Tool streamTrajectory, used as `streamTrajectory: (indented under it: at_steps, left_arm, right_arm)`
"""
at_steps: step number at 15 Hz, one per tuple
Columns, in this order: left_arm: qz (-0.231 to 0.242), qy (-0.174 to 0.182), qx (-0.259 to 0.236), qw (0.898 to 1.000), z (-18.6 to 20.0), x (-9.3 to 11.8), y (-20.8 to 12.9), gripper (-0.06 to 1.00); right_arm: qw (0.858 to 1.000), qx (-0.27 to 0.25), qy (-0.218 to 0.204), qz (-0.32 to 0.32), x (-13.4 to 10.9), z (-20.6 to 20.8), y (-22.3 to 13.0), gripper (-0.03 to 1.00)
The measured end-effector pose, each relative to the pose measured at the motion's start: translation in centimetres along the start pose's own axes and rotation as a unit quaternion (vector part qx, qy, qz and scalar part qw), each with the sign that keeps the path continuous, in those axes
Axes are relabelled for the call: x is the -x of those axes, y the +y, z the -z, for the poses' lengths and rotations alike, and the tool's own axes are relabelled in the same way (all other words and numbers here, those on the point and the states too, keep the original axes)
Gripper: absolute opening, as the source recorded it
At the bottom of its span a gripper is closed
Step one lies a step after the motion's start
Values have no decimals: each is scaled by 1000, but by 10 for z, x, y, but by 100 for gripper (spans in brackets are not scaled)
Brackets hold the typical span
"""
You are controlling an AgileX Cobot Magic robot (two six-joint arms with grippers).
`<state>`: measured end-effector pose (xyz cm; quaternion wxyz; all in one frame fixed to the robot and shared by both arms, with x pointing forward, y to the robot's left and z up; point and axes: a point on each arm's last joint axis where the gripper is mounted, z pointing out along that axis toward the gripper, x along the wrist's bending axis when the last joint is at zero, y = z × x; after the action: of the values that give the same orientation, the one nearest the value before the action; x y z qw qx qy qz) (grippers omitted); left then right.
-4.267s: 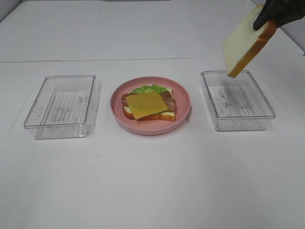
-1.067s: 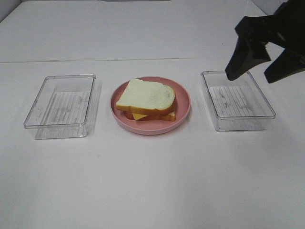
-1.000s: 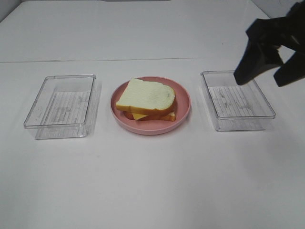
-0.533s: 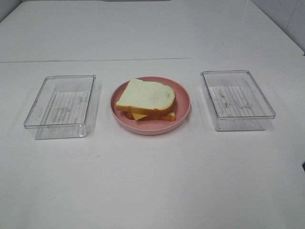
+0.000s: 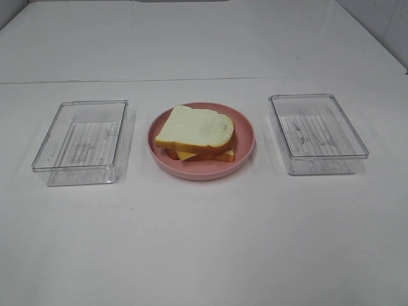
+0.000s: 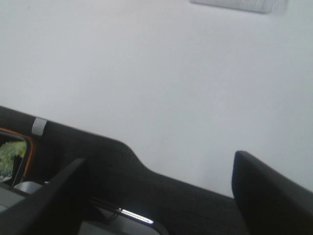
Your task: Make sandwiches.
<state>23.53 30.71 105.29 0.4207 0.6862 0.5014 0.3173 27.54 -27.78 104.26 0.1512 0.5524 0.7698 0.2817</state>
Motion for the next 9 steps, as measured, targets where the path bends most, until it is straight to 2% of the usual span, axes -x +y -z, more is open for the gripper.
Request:
streamTrajectory:
  at_steps: [3,9]
  left_arm:
    - [0,0,0,1000,0,0,0,87]
    - [0,0,0,1000,0,0,0,87]
  right_arm:
    - [999,38,-10,8,1,7,-8,74]
    - [999,44,-11,8,1,8,-9,74]
